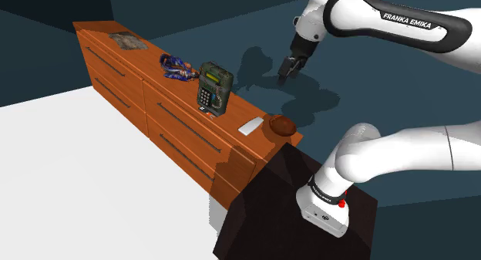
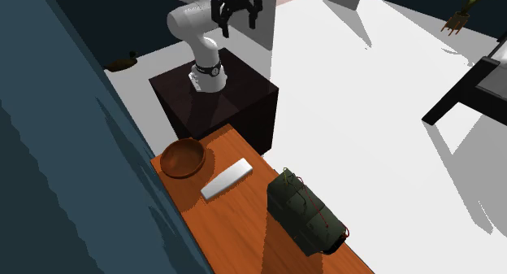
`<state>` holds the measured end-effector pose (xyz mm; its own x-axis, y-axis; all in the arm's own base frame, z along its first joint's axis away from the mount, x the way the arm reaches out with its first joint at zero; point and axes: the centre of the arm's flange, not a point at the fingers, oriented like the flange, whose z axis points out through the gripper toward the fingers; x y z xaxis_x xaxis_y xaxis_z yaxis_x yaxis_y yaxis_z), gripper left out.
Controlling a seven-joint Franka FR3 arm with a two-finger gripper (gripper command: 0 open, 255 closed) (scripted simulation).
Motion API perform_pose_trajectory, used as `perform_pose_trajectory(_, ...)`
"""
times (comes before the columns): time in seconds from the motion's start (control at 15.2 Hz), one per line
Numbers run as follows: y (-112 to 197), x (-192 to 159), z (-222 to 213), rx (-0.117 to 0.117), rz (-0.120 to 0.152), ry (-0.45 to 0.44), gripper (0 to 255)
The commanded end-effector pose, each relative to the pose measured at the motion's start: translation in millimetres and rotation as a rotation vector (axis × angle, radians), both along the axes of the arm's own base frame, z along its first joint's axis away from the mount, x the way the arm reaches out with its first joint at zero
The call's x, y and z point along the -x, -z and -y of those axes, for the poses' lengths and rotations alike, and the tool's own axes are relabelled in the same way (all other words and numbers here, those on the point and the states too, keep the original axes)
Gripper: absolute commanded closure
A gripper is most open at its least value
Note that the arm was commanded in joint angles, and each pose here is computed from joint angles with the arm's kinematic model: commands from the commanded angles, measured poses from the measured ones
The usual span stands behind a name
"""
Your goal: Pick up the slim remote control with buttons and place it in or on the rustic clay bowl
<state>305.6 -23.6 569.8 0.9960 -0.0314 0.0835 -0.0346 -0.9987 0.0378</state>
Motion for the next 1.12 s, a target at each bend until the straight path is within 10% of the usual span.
perform_pose_trajectory(0.0, 0, 0, 0, 0.000, 0.000, 0.000, 0)
perform_pose_trajectory(1.06, 166, -119, 63, -0.040, -0.020, 0.648, 0)
